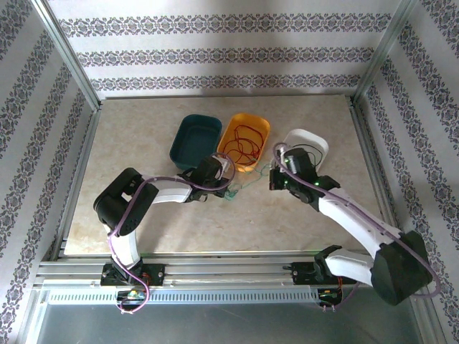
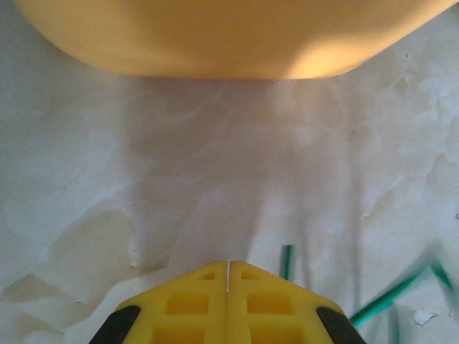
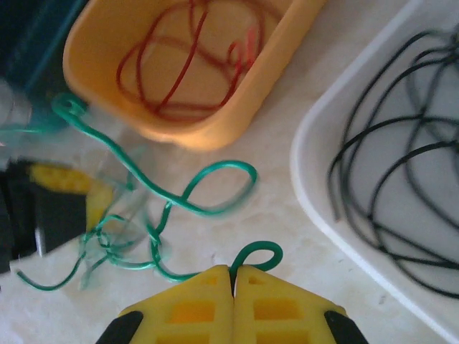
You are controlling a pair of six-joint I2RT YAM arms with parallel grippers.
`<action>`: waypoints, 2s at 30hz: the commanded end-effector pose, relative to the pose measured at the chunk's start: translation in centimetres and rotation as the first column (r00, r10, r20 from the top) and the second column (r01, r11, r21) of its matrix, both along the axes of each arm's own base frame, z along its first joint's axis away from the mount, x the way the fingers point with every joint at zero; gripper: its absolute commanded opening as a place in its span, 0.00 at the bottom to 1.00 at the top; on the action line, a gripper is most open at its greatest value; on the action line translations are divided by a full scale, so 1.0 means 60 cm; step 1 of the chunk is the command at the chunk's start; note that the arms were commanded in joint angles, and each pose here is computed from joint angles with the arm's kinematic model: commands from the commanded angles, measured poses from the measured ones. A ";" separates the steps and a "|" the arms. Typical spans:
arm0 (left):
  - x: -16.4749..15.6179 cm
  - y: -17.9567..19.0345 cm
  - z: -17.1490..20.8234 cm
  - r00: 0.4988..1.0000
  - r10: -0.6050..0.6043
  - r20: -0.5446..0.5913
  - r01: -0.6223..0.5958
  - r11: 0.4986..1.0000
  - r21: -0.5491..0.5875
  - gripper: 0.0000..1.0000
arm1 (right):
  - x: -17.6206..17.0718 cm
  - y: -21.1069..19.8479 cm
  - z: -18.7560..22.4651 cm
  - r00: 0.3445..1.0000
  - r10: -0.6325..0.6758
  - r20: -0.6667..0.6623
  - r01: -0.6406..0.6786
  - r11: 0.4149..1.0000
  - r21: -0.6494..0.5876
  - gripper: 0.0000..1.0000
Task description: Untangle the cables
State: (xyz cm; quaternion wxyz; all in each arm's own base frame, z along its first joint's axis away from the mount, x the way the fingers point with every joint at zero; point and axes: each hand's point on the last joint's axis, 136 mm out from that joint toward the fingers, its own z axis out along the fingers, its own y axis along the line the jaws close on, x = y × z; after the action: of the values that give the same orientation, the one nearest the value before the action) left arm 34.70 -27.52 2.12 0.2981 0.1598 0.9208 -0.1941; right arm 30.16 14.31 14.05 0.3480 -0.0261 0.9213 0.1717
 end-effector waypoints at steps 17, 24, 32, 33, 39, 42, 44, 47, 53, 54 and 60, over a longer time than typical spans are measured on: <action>-0.095 0.138 -0.071 0.988 0.129 -0.086 -0.096 0.946 0.309 0.00 | 0.052 -0.149 0.124 0.935 -0.318 0.159 0.293 0.942 0.165 0.00; -0.085 0.109 -0.015 0.997 0.070 -0.027 -0.063 0.975 0.214 0.00 | 0.051 -0.133 0.121 0.950 -0.277 0.143 0.246 0.948 0.200 0.00; -0.069 0.038 0.120 0.984 -0.088 0.152 0.083 0.996 0.042 0.42 | 0.033 -0.047 0.128 0.990 -0.059 0.129 0.023 0.964 0.266 0.00; -0.066 0.031 0.140 0.979 -0.096 0.178 0.095 0.995 0.018 0.47 | 0.030 -0.036 0.126 0.992 -0.034 0.123 0.000 0.964 0.267 0.00; -0.070 -0.015 0.214 0.950 -0.192 0.244 0.217 0.973 -0.079 0.71 | 0.017 0.016 0.110 0.993 0.076 0.088 -0.098 0.956 0.277 0.00; -0.078 -0.036 0.229 0.938 -0.238 0.254 0.272 0.956 -0.109 0.72 | 0.013 0.039 0.102 0.990 0.121 0.070 -0.135 0.952 0.275 0.00; -0.084 -0.052 0.240 0.926 -0.269 0.266 0.310 0.943 -0.125 0.64 | 0.011 0.052 0.096 0.989 0.139 0.057 -0.150 0.949 0.276 0.00; -0.091 -0.079 0.254 0.906 -0.311 0.288 0.360 0.923 -0.137 0.61 | 0.007 0.072 0.092 0.983 0.175 0.047 -0.181 0.943 0.278 0.00; -0.074 -0.110 0.266 0.889 -0.321 0.326 0.384 0.911 -0.150 0.58 | -0.001 0.104 0.094 0.971 0.237 0.036 -0.236 0.924 0.299 0.00; -0.070 -0.113 0.266 0.888 -0.319 0.330 0.383 0.912 -0.149 0.58 | -0.003 0.108 0.095 0.968 0.249 0.036 -0.248 0.919 0.305 0.01; -0.052 -0.112 0.286 0.890 -0.268 0.368 0.349 0.921 -0.172 0.56 | -0.015 0.115 0.089 0.955 0.296 0.018 -0.288 0.913 0.288 0.01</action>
State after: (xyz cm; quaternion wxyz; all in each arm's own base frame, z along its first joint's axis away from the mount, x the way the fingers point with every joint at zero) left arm 30.61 -33.40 16.35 0.3903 0.3041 0.8148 -0.3020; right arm 29.53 20.47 18.20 0.3009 -0.0815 0.8848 0.3464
